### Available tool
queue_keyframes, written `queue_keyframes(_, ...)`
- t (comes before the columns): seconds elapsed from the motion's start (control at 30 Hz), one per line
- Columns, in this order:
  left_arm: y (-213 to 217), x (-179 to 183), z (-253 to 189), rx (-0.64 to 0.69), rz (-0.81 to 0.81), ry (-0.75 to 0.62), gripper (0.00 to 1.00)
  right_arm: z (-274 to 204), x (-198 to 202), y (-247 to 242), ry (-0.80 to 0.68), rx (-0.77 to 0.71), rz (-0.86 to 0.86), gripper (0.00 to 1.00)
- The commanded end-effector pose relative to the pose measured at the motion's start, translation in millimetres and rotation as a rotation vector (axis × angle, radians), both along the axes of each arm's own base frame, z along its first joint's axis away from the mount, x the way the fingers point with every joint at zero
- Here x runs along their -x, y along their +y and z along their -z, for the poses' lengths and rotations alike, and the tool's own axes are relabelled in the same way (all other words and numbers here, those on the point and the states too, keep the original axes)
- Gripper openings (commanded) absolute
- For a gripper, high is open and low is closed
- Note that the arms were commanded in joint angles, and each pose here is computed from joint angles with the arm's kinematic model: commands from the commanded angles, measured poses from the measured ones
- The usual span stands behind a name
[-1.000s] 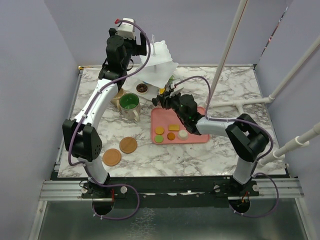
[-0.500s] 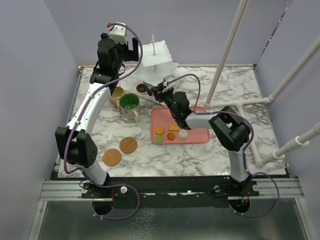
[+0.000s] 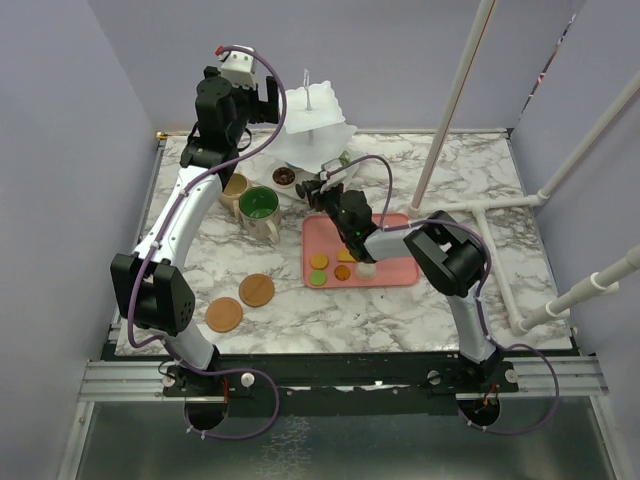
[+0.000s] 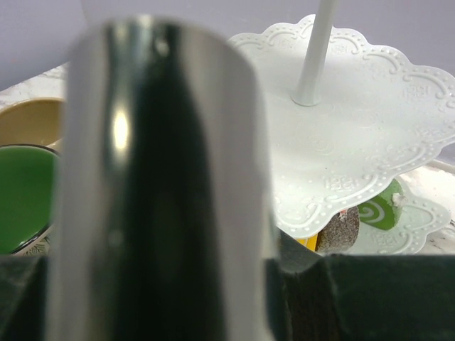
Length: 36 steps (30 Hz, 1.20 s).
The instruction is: Serve the afternoon tea
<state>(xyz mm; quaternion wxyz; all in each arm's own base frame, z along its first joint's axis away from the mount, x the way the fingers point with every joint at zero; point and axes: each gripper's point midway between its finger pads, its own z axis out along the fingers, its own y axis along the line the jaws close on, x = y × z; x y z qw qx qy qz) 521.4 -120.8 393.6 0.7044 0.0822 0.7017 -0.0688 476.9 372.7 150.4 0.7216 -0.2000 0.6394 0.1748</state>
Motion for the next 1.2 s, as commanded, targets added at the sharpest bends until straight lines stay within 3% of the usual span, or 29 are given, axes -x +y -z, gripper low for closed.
queue_keyframes(0.0,-3,4,-7,0.019,0.029,-0.013,0.99,-3,-8,-1,-0.019,-0.025,0.036,0.28)
queue_keyframes(0.17,-7,3,-9,0.032,0.046,-0.014,0.99,3,-5,-3,0.017,-0.037,0.036,0.46)
queue_keyframes(0.33,-10,4,-12,0.061,0.055,-0.015,0.99,2,-2,-7,0.017,-0.039,0.045,0.54)
queue_keyframes(0.8,-10,8,-17,0.075,0.064,-0.02,0.99,-28,19,-18,-0.025,-0.076,0.039,0.56)
queue_keyframes(1.17,-13,11,-24,0.096,0.078,-0.029,0.99,-39,61,-39,-0.007,-0.082,0.038,0.56)
